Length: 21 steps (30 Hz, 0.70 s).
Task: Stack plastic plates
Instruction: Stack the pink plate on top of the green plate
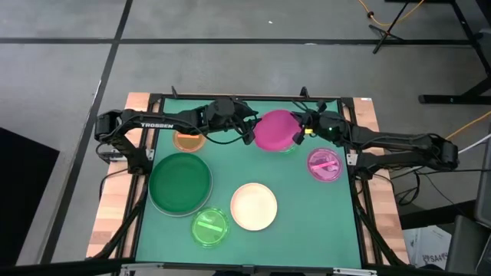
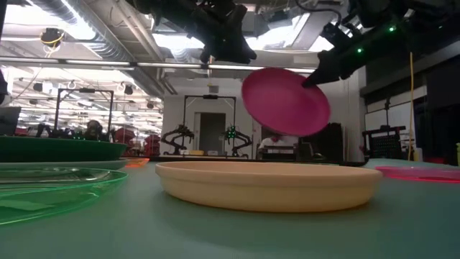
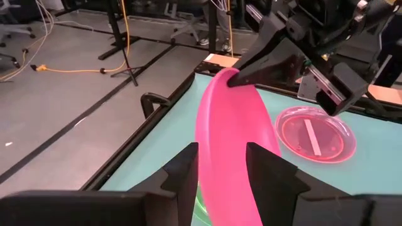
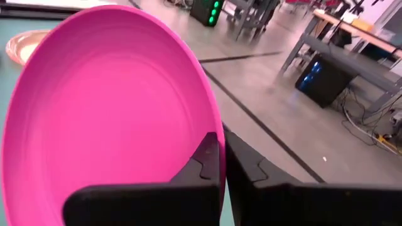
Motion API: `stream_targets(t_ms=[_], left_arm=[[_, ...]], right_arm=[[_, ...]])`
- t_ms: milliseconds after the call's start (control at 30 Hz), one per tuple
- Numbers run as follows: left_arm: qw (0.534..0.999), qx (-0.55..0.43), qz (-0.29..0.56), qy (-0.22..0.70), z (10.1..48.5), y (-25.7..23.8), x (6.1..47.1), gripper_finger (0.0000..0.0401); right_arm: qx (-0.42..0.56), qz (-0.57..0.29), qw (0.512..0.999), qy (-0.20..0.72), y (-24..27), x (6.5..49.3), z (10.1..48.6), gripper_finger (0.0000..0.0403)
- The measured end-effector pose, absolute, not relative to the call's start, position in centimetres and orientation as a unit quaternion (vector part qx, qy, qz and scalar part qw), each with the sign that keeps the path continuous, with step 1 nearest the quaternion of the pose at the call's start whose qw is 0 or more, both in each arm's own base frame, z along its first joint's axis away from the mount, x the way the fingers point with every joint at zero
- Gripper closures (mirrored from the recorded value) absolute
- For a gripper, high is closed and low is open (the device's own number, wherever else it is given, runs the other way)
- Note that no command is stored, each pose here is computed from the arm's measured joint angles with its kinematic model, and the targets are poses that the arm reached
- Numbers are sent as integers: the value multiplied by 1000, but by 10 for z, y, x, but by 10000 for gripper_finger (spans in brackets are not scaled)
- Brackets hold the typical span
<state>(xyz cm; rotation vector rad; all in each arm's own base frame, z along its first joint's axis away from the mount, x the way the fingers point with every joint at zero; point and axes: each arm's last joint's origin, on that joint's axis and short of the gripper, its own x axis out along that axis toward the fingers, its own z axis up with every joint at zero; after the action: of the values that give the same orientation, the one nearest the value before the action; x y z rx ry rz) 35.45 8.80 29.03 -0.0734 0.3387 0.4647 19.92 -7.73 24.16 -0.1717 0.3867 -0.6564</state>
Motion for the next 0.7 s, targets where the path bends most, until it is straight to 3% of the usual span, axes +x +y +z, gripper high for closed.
stream_targets(t_ms=[700], left_arm=[[947, -27, 274, 166, 290, 91, 353, 274]], right_arm=[[-102, -301, 938, 138, -80, 211, 246, 403]])
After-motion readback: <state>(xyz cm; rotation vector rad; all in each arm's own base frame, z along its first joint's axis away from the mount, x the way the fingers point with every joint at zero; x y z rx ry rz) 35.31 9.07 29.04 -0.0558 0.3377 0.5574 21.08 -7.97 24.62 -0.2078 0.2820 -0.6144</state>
